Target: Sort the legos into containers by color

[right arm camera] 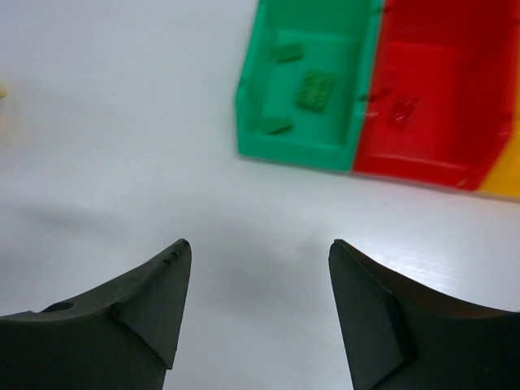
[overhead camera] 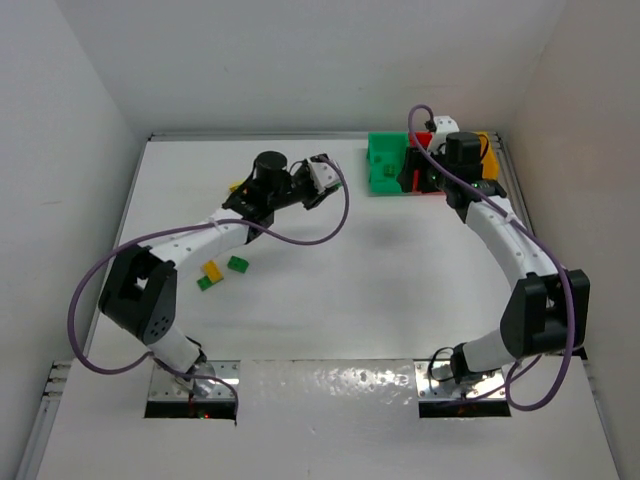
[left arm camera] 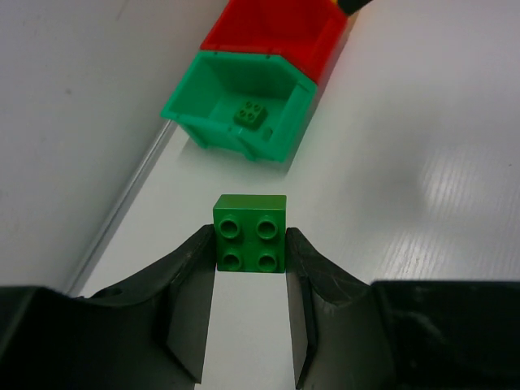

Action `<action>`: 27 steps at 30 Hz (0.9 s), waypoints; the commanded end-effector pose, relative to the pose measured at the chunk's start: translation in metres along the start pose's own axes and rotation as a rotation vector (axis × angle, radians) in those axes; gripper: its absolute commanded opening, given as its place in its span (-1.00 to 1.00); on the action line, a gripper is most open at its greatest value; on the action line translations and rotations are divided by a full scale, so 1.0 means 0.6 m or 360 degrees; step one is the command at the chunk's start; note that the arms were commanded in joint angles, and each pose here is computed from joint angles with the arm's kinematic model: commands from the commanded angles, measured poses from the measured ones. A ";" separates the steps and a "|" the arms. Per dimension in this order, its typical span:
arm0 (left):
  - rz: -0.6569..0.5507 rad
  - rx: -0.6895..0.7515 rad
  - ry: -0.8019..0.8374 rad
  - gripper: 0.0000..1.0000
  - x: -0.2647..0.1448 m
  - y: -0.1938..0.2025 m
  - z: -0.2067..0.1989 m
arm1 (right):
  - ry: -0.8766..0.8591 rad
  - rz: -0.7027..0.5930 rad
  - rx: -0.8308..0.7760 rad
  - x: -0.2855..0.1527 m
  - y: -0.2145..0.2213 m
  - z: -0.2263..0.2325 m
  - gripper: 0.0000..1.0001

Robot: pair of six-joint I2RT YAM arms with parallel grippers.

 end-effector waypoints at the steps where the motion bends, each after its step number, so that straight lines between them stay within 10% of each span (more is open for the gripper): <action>1: -0.0237 0.0308 0.0043 -1.00 0.019 -0.053 -0.002 | -0.0388 -0.0038 0.0070 -0.034 -0.042 0.042 0.34; 12: -0.0372 0.0544 0.0309 -1.00 -0.028 -0.056 -0.045 | -0.1226 -0.0199 0.0285 -0.078 -0.054 0.164 0.21; 27: -0.0333 0.0463 0.0296 -1.00 -0.041 -0.060 -0.052 | -0.1234 -0.0110 0.0268 -0.063 -0.029 0.200 0.20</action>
Point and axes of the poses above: each gripper's point midway between its finger pads, its own x axis out along the fingers, its own z axis along the line the jaws close on, y = z × x, the point moved 10 cm from there along -x, back along the fingers, and after that the axes turned 2 degrees about -x, right-handed, at the moved point
